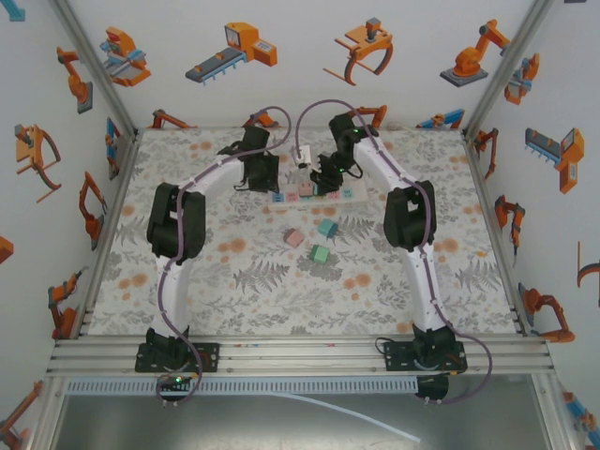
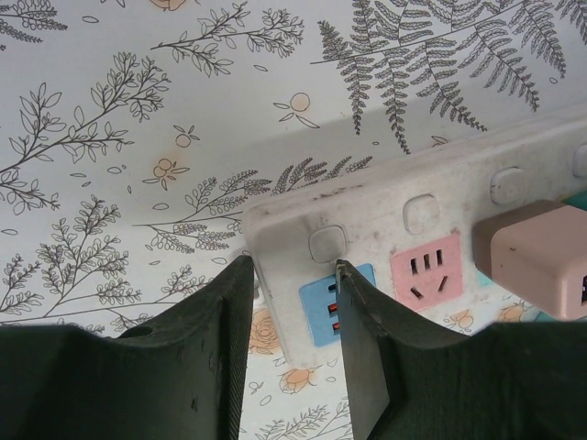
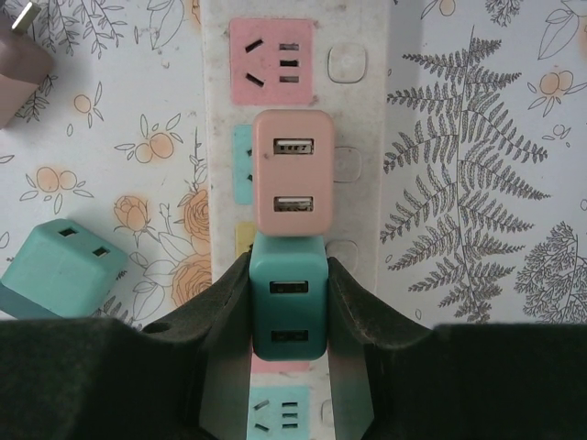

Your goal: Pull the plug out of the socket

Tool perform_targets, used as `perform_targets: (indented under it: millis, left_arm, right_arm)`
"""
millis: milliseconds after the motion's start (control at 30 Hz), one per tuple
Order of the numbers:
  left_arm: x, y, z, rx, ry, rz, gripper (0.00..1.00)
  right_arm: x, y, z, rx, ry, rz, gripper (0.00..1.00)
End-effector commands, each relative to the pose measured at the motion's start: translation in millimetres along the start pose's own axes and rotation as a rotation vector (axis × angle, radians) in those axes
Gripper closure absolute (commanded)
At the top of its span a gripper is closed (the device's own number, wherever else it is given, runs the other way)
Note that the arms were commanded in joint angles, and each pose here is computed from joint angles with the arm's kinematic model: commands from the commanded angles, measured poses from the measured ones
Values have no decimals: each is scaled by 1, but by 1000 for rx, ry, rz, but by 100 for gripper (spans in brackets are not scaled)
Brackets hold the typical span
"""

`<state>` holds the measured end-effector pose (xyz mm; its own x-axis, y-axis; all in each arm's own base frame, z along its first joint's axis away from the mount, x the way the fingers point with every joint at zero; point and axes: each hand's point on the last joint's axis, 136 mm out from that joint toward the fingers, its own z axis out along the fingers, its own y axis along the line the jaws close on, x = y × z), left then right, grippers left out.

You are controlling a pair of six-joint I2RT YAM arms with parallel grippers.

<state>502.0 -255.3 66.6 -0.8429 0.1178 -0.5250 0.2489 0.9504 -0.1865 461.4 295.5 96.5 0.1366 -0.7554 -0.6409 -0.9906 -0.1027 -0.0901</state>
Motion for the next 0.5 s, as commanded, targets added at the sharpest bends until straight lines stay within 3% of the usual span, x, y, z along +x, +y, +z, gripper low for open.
perform_targets:
  millis: [0,467]
  left_arm:
    - [94,54,48,-213,277,77,60]
    - [91,53,50,-211,270,71,60]
  right_arm:
    - [-46,0,-43,41,-120,-28,96]
    - [-51,-5,-61,82,-140,-9,96]
